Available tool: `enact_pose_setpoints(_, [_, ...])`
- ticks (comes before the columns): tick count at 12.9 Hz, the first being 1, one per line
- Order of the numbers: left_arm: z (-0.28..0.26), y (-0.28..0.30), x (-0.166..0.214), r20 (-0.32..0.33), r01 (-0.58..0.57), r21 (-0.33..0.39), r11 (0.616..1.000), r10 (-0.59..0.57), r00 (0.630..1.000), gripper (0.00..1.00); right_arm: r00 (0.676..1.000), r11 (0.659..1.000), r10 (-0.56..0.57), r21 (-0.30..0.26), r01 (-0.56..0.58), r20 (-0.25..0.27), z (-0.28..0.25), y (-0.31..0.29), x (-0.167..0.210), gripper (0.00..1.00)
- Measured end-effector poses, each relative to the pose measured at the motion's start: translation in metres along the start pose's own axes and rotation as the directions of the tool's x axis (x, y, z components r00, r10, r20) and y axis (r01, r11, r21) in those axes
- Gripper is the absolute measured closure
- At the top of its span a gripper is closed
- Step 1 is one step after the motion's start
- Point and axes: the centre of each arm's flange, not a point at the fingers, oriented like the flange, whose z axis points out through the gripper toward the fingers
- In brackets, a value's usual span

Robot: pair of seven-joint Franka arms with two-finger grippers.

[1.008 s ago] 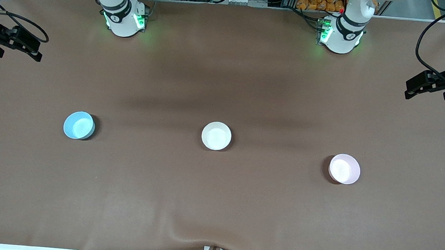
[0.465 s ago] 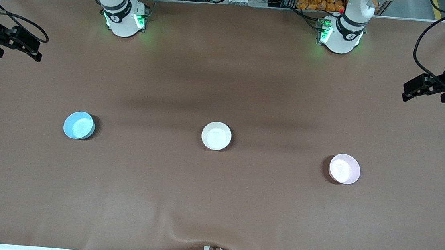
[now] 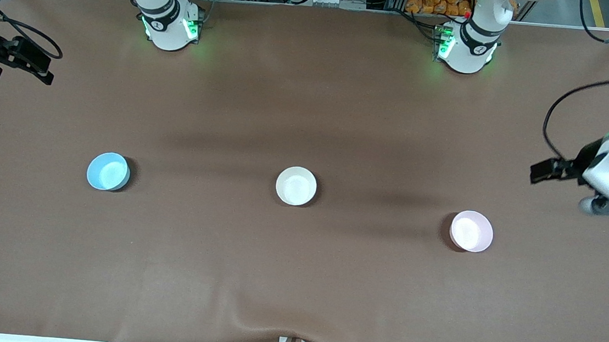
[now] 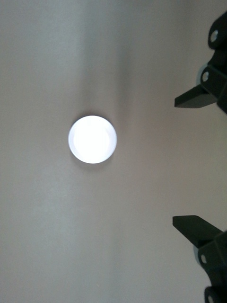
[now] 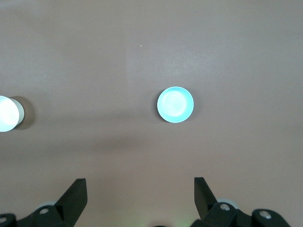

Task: Stack pink and blue bowls on white bowl
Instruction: 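Move the left gripper down over the pink bowl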

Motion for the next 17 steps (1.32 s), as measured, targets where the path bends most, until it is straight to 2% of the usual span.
enact_pose_setpoints(5, [0.079, 0.004, 0.034, -0.037, -0.002, -0.011, 1.000, 0.002, 0.999, 0.00, 1.000, 1.000, 0.000, 0.000, 0.000, 0.000, 0.000, 0.000, 0.000, 0.00])
enact_pose_setpoints(10, [0.175, -0.003, 0.061, 0.006, 0.013, -0.015, 1.000, -0.013, 1.000, 0.00, 1.000, 1.000, 0.001, 0.001, -0.001, 0.001, 0.000, 0.000, 0.000, 0.00])
enact_pose_setpoints(13, [0.222, -0.016, 0.069, 0.031, 0.034, -0.018, 0.999, -0.034, 0.999, 0.00, 1.000, 1.000, 0.001, 0.001, -0.001, 0.001, 0.000, 0.000, 0.000, 0.00])
enact_pose_setpoints(17, [0.263, -0.024, 0.063, 0.010, 0.031, -0.025, 0.999, -0.030, 0.999, 0.00, 1.000, 1.000, 0.001, 0.001, -0.001, 0.001, 0.000, 0.000, 0.000, 0.00])
